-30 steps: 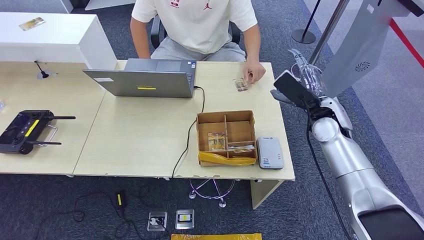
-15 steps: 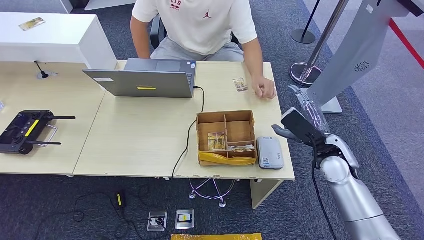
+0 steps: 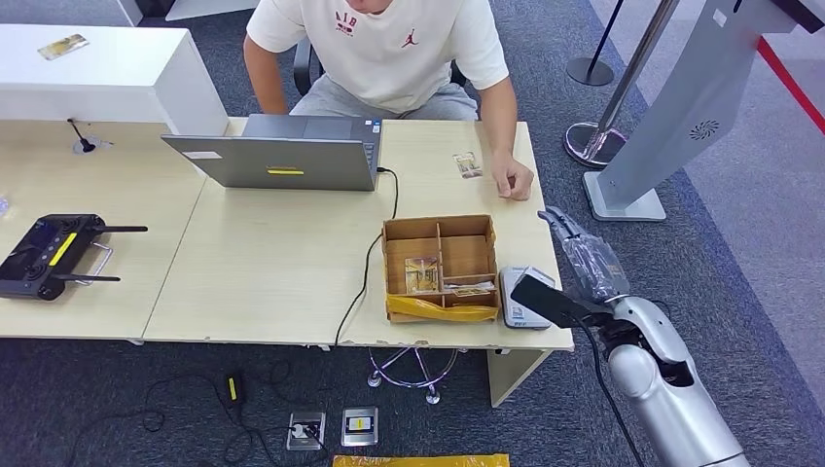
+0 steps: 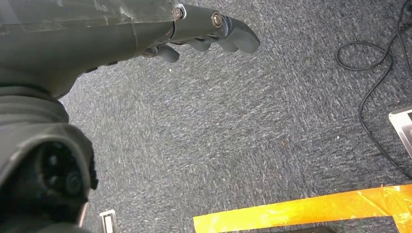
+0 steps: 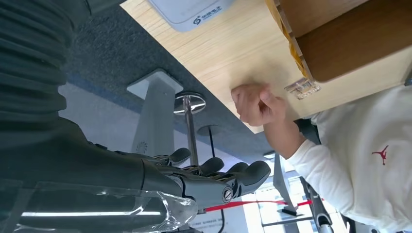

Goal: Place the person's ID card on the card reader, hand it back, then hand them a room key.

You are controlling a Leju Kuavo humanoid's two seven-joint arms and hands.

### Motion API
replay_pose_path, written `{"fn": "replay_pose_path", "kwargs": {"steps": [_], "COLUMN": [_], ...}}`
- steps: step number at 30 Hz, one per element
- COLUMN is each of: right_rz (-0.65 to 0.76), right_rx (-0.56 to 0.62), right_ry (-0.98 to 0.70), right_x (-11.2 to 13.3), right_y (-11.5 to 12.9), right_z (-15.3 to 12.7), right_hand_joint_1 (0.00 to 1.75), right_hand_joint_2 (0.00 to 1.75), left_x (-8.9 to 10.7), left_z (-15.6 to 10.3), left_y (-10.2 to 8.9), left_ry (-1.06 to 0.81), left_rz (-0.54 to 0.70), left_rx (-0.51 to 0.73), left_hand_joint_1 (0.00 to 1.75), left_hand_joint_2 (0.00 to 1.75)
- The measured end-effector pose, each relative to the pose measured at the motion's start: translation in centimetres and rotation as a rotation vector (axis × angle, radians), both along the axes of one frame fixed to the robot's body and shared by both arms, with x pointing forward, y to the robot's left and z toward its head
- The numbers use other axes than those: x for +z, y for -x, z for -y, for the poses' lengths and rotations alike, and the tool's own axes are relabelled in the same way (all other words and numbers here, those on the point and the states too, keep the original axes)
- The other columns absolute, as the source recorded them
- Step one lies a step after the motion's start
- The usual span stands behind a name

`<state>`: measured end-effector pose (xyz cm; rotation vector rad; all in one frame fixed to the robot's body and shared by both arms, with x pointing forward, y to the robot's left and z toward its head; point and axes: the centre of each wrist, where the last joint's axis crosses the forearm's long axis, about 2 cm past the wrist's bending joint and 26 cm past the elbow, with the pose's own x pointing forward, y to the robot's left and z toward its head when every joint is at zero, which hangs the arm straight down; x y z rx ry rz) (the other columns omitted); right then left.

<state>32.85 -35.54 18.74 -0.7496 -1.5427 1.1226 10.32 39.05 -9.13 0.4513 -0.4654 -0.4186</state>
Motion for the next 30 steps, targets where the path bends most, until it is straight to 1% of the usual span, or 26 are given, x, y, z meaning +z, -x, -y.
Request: {"fn": "replay_pose_path", "kwargs": {"steps": [5,10,19,30], "right_rz": [0.006,0.029,0.047,0.072], "right_rx": [0.028,0.072,0.152,0.179], "right_ry": [0.085,0.138,0.149,0.133], "right_x": [-0.5,-0.8,-2.1,-3.4], "right_y": [0.4,0.8,1.6,2.3], "right_z": [-0.8,-2.2,-5.3,-7.3], "right_hand_joint_1": [0.0,0.0,0.0,0.0], "right_hand_joint_2": [1.75,1.75,1.75,1.75], "left_x": [0.0,0.0,0.0,-0.1], "left_z": [0.0,0.0,0.1,0.4], "left_y": [0.0,0.0,-0.1,-0.1], "left_ry": [0.001,0.0,0.001,0.0], "left_rz": [0.0,0.001,0.002,0.0], "left_rx": [0.001,-0.001,-0.002,-0.02], "left_hand_joint_1": [0.0,0.0,0.0,0.0], "left_hand_joint_2": [0.0,0.0,0.0,0.0]}}
